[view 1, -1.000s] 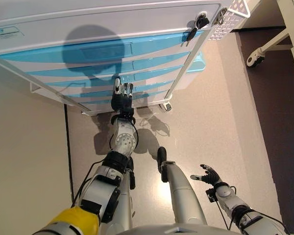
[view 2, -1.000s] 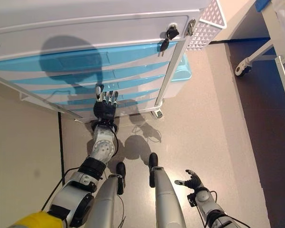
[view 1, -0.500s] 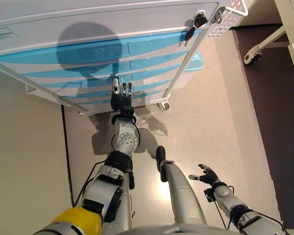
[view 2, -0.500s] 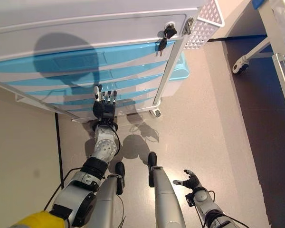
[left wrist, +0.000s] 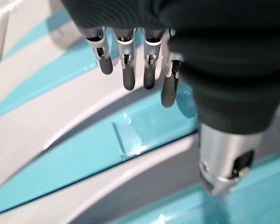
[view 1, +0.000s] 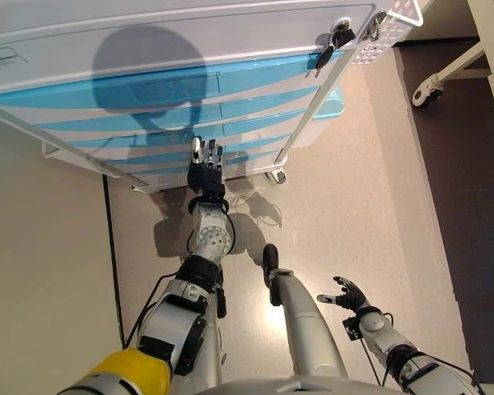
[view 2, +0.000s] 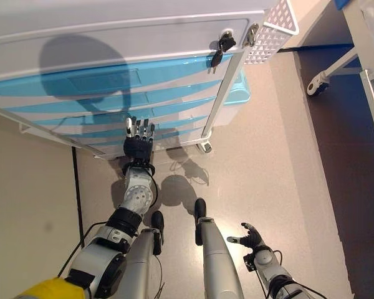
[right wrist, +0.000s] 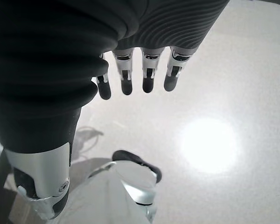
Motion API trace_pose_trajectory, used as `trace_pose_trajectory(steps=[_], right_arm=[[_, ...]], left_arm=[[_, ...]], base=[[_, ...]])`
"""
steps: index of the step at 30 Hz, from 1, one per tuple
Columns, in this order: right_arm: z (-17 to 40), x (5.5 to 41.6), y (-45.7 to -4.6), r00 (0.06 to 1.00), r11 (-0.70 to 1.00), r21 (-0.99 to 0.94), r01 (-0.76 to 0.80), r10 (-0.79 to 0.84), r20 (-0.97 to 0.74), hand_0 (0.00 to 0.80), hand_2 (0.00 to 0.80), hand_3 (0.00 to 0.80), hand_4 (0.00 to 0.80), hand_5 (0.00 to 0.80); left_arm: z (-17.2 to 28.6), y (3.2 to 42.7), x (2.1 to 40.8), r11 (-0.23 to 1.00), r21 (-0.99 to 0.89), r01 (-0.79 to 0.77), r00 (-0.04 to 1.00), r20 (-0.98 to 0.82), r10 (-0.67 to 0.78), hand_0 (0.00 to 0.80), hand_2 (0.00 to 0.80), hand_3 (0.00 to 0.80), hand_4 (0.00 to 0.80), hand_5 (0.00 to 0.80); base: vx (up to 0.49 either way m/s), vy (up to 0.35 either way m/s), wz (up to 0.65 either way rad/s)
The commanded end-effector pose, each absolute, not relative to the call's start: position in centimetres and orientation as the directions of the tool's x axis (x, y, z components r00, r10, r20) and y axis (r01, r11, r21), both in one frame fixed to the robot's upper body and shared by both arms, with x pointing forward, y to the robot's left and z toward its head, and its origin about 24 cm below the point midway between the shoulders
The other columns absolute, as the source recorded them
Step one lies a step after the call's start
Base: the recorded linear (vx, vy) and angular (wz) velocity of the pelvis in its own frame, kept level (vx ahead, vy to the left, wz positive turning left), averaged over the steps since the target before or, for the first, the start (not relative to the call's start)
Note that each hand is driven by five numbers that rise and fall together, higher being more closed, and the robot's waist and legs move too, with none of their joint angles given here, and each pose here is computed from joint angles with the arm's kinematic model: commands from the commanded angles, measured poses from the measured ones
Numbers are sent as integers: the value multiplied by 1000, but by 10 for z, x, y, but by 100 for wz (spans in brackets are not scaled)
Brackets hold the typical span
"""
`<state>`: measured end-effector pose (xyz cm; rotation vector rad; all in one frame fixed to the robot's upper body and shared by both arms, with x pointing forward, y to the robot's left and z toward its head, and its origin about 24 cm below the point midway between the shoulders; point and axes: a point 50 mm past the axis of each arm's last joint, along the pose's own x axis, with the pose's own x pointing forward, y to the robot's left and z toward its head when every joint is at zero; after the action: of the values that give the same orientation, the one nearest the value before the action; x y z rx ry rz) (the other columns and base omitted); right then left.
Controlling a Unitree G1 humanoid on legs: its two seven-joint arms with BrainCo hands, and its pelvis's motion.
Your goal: Open the drawer and pick up the medicine
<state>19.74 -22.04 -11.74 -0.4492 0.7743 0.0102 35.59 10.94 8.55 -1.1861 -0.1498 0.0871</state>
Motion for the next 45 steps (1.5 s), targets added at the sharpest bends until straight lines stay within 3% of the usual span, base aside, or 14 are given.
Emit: trace_pose_trajectory(steps=[1,19,45], right_arm=[[-116,191,-237,719,885,-437,-162,-197,-667,0,0,0,0,0],[-118,189,-238,708,877,-445,-180,-199,-677,0,0,0,0,0],[-119,182,-248,686,864,-453,-220,-193,-701,0,0,0,0,0]], left_arm=[[94,96,355,362,-928,88,986,133,99,0,0,0,0,0],[101,87,354,331,-934,131,984,163,72,0,0,0,0,0],[164,151,383,325,-932,163,905,272,326,0,0,0,0,0]], base=[[0,0,0],[0,0,0],[-1,1,0]])
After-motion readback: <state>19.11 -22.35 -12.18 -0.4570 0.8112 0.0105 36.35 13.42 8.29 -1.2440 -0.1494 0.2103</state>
